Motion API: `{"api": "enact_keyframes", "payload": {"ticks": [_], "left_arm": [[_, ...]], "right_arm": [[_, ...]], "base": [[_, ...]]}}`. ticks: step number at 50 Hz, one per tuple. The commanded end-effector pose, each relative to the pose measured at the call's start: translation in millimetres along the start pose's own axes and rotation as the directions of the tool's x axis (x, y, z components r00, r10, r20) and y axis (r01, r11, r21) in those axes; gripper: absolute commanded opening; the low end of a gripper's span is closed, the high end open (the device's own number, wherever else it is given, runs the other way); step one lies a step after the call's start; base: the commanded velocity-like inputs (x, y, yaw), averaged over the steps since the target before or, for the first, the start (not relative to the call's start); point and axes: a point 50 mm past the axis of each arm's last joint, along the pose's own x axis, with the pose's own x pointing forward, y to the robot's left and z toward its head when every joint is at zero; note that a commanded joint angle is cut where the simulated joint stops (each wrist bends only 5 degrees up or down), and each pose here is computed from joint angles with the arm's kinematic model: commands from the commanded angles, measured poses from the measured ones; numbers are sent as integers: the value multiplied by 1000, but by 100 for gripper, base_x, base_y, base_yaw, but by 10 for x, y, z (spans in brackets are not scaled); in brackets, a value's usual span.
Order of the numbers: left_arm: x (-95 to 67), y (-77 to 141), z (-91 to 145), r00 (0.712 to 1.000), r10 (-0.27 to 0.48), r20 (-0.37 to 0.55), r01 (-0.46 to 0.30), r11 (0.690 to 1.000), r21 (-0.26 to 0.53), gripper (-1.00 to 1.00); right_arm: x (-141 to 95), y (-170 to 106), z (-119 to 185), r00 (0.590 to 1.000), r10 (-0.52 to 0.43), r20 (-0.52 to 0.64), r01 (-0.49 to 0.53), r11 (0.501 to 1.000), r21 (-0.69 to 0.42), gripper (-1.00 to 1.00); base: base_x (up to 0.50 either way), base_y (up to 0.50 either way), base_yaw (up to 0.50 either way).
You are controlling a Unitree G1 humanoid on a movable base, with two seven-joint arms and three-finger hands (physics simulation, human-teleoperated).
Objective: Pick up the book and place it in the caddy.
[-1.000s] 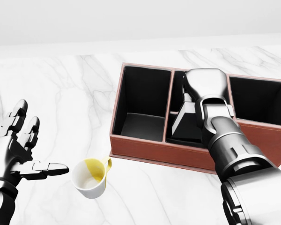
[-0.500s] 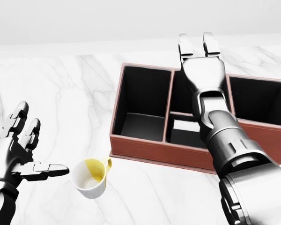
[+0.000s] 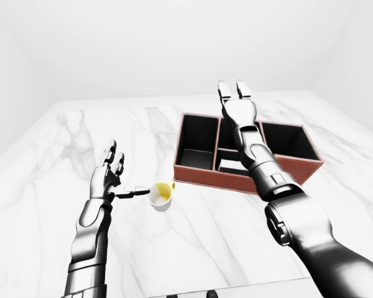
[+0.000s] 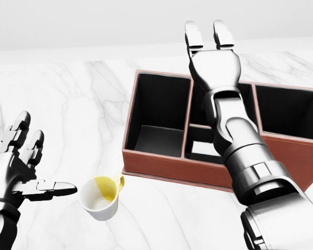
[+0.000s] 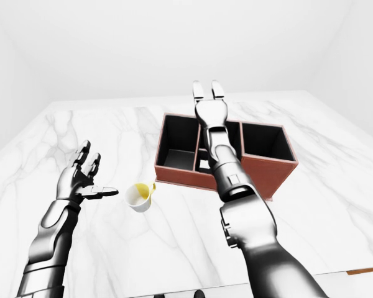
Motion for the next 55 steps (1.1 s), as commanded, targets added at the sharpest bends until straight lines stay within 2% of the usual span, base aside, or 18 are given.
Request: {"api": "enact_keyframes", "payload": {"ticks": [1,13,14,18,19,23,27,36,39,44,50,55], "left_arm": [[-15,-22,41,1000,-2,20,2,1000,7,100],[-36,-62,125,998,-8,58,7,1000,17,100],[-35,-64,122,998,-8,57,7,1000,18,100],[-37,-70,113,999,-8,54,7,1000,18,100],[-44,-74,115,998,-9,55,8,1000,18,100],[-54,-78,124,998,-10,60,8,1000,20,100],[-72,-83,143,998,-11,70,9,1000,22,100],[-116,-69,197,995,-11,96,9,1000,18,100],[-150,-52,233,993,-7,114,6,1000,11,100],[-209,-35,275,991,-4,136,3,1000,7,100],[-302,-19,365,984,-6,179,5,1000,6,100],[-410,-30,430,977,-24,213,22,1000,8,100]], "right_arm": [[-219,-208,10,997,-48,56,46,999,24,100],[-822,-485,-106,992,-114,48,103,977,188,100],[-926,-515,-109,992,-115,54,99,965,244,100],[-1124,-559,-105,990,-122,70,94,943,320,100],[-1231,-582,-97,989,-123,81,85,926,369,100],[-1411,-651,-119,985,-151,88,100,898,428,100],[-1598,-757,-193,975,-208,80,135,838,529,100],[-1991,-958,-423,944,-327,32,195,636,746,100],[-2153,-988,-524,937,-349,-8,205,532,821,100],[-2278,-1037,-623,917,-391,-73,244,409,879,100],[-2495,-1160,-689,889,-447,-99,234,257,938,100],[-2685,-1251,-739,856,-501,-125,240,171,956,100]], "base": [[0,0,0],[0,0,0],[0,0,0],[0,0,0],[0,0,0],[0,0,0],[0,0,0],[0,0,0],[0,0,0],[0,0,0],[0,0,0],[0,0,0]]}}
